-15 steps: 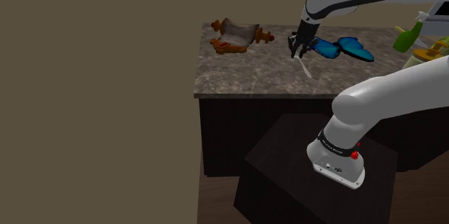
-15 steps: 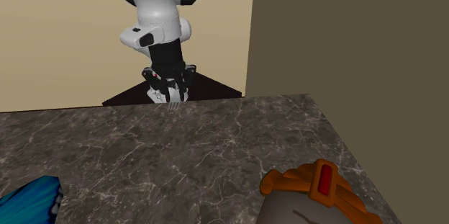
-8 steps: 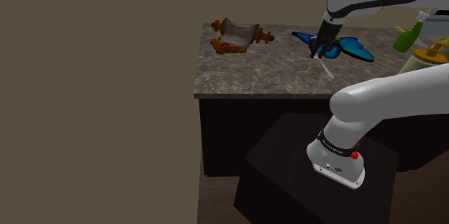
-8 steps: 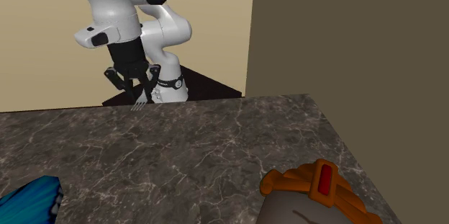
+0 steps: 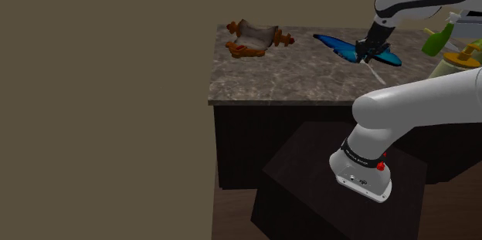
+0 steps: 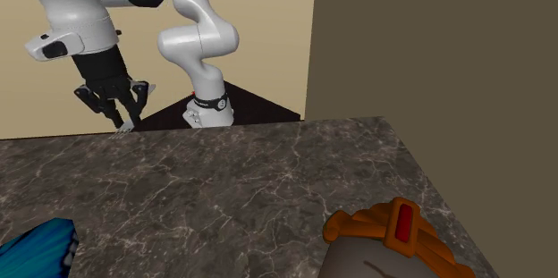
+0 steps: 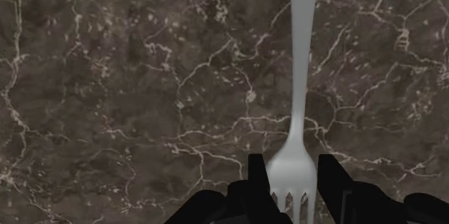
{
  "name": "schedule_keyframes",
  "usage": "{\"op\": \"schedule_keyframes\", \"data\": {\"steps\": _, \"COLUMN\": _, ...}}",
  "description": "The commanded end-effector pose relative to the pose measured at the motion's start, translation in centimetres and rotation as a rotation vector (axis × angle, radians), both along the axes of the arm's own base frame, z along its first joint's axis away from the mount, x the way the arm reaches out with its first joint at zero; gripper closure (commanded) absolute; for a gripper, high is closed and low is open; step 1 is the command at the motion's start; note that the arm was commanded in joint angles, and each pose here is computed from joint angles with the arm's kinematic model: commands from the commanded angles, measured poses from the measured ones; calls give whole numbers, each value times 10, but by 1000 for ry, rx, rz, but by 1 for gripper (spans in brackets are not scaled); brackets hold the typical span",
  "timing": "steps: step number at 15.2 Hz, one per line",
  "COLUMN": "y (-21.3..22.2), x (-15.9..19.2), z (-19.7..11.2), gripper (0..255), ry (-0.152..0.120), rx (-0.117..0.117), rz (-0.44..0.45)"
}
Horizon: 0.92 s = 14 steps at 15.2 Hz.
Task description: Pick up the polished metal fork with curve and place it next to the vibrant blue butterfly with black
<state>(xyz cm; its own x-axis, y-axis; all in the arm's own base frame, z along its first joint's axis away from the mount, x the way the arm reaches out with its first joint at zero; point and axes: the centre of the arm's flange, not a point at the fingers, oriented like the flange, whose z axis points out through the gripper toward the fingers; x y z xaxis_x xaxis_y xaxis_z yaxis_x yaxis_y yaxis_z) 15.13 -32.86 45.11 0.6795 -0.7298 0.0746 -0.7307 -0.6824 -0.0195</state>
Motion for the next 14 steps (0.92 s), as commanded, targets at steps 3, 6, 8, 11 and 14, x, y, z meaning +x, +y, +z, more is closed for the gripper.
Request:
{"op": "schedule_keyframes", "data": {"steps": 3, "y": -34, "x": -41, "z": -3, "gripper": 255, "ry": 1, "rx": 0, "rz": 2}}
{"op": "schedule_keyframes", "data": {"steps": 6, "y": -60, "x": -71, "z": -3, "gripper": 255, "ry": 1, "rx": 0, "rz": 2}}
{"op": "schedule_keyframes", "data": {"steps": 8, "y": -77, "x": -91, "z": -3, "gripper": 255, "ry": 1, "rx": 0, "rz": 2}}
{"op": "schedule_keyframes", "data": {"steps": 11, "y": -103, "x": -121, "z": -2, "gripper": 255, "ry": 1, "rx": 0, "rz": 2}}
{"op": "schedule_keyframes", "data": {"steps": 14, "y": -129, "x": -152, "z": -2, "gripper": 255, "ry": 1, "rx": 0, "rz": 2}}
